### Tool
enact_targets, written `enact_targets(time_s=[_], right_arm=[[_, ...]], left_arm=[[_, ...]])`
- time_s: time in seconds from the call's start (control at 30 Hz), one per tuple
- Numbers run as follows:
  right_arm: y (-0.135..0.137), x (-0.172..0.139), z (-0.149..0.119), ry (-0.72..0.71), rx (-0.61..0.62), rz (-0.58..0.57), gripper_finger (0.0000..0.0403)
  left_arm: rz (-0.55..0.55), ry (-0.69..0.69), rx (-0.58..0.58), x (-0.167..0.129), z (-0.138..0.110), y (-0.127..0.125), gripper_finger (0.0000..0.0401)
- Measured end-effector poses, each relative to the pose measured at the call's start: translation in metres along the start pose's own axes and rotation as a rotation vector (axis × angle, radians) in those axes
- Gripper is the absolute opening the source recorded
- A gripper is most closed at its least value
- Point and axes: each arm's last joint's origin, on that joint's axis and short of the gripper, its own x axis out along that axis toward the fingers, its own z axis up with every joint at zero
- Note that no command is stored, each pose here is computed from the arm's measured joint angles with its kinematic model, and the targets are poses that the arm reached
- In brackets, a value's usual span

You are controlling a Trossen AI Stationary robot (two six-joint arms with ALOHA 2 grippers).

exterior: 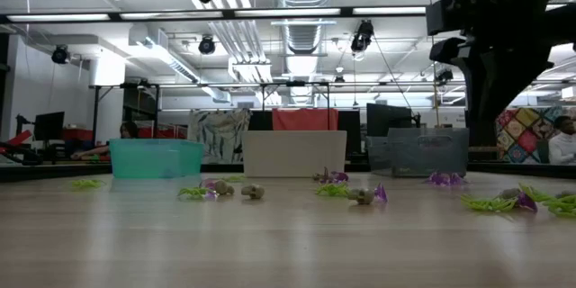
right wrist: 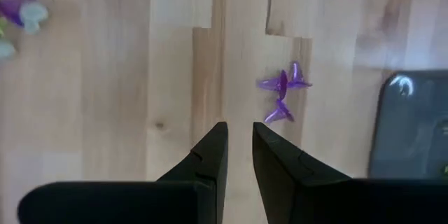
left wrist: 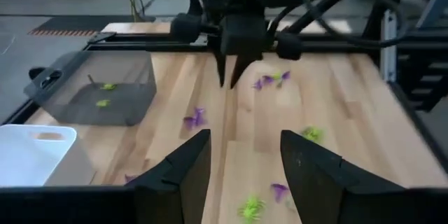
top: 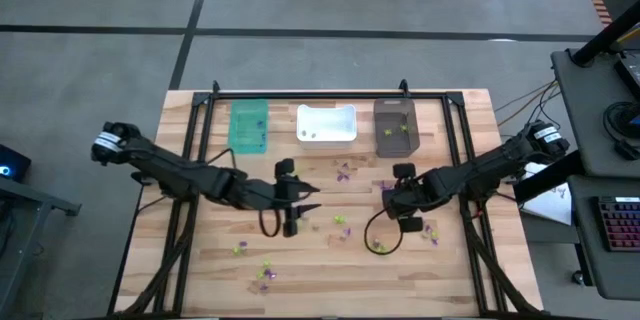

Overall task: Sort Halloween decoration
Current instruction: Put the purple witch hat toy into the light blue bin

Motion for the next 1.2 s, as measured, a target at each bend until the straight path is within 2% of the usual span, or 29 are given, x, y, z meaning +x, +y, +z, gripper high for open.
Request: enact_targets(time_s=[0.27, 0.47, 0.7, 0.93, 1.2], right_arm=[[-0.026, 0.005, 0.003, 0.017, 0.078, -0.050, 0.0060], [-0.038, 0.008, 0.003, 0.029, 0.081, -0.069, 0.0104], [-0.041, 0.019, -0.004, 0.058, 0.035, -0.073, 0.0132], [-0.038, 0.034, -0.011, 0.027, 0.019, -0.071, 0.0126], [-0.037, 0.039, -0.011, -0.005, 0.020, -0.071, 0.0128]], left_arm=[[-0.016, -0.059, -0.064, -0.014, -0.003, 0.005, 0.0156], [-0.003, -0.071, -0.075, -0.017, -0.002, 0.006, 0.0156], [-0.002, -0.066, -0.083, -0.015, -0.003, 0.005, 0.0156], [-0.001, -0.065, -0.083, -0.015, -0.003, 0.005, 0.0156], [-0.001, -0.067, -0.083, -0.015, -0.003, 0.005, 0.0156]])
